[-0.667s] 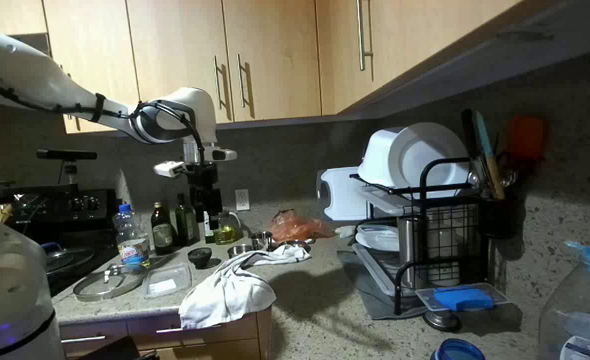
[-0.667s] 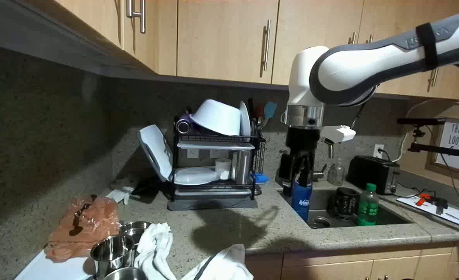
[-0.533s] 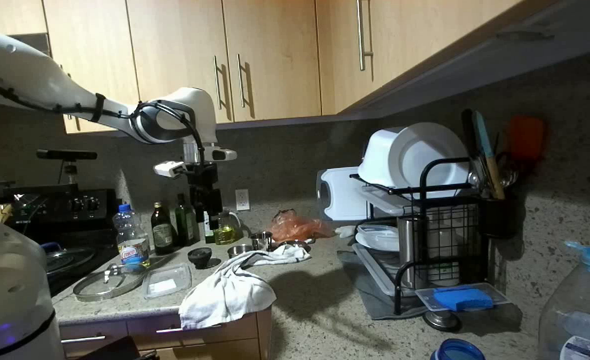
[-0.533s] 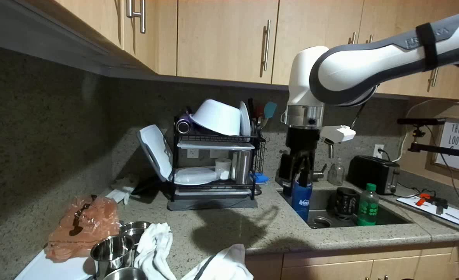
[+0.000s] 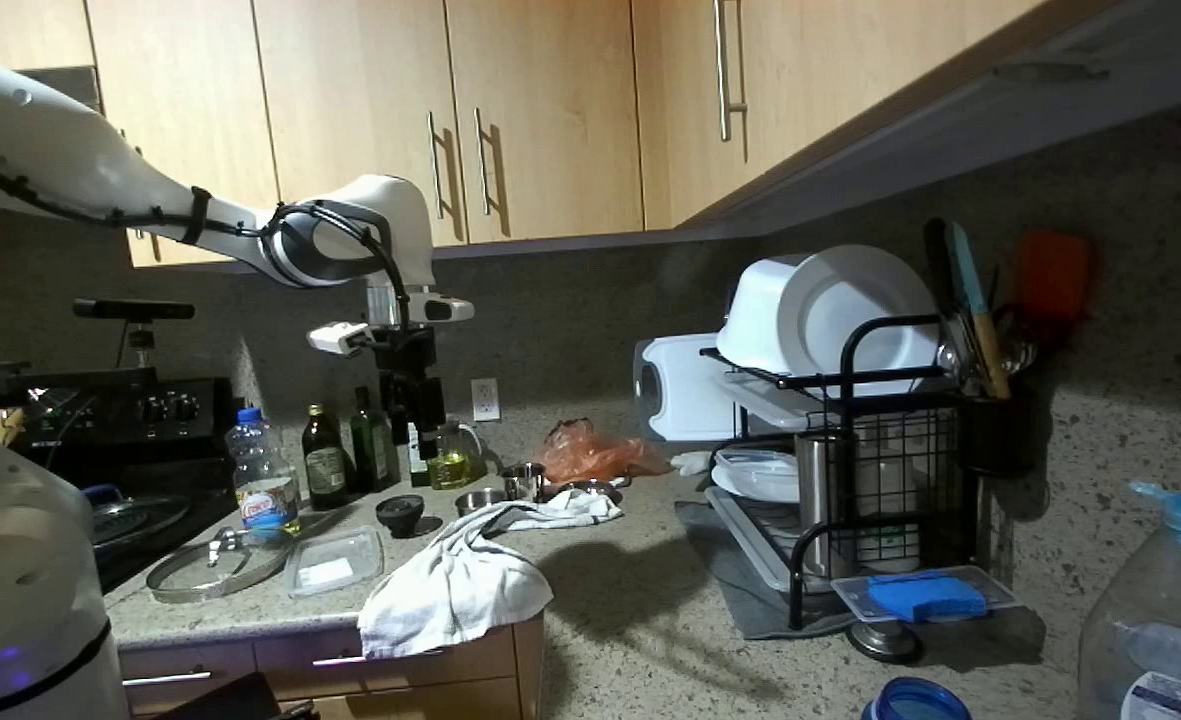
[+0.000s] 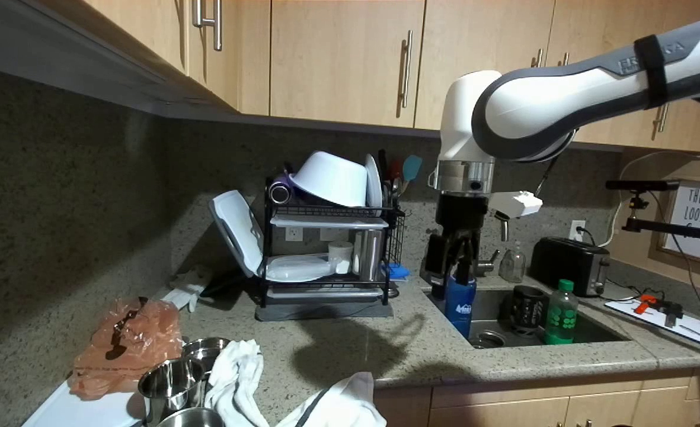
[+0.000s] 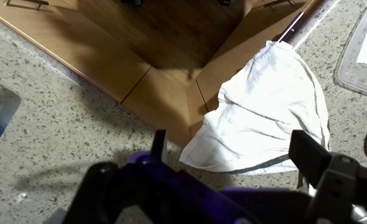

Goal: Move the white towel to the right

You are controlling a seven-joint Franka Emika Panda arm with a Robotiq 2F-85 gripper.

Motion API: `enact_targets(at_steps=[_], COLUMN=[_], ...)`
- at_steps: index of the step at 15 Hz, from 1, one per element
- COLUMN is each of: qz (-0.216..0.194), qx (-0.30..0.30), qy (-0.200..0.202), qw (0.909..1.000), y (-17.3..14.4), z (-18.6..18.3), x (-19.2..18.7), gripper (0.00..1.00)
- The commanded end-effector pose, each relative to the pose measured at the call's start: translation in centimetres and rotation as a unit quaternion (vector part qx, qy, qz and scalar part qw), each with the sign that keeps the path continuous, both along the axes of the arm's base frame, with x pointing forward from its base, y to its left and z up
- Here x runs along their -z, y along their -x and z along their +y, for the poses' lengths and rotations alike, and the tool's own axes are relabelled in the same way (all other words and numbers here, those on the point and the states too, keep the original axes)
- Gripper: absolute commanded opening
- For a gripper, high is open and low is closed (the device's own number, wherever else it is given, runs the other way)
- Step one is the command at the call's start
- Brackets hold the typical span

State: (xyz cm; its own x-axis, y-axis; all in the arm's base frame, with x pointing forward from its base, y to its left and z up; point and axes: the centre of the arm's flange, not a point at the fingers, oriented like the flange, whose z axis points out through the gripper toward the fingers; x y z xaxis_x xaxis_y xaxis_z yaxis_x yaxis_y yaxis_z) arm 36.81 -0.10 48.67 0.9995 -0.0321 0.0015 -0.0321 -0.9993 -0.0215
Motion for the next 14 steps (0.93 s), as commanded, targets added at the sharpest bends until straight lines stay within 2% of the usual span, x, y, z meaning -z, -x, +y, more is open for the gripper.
enact_targets(at_steps=[1,3,5,6,9,11,14], qz=[0.004,-0.001,-0.011,-0.009,-0.01,-0.004,-0.002], qx=[-0.004,-0.033,-0.071,-0.082,-0.128,-0.109,-0.113], qy=[-0.008,-0.009,0.021,0.023,0.007,0.012,0.011], qw=[1.0,0.9994,0.9972,0.9963,0.9918,0.994,0.9936], y=[0.0,0.1,-0.4,-0.7,-1.0,-0.4,-0.5], z=[-0.1,0.8,2.5,3.0,4.0,4.1,4.1], x=[-0.2,-0.8,-0.5,-0.1,0.4,0.3,0.6], gripper=[1.0,1.0,1.0,1.0,1.0,1.0,1.0])
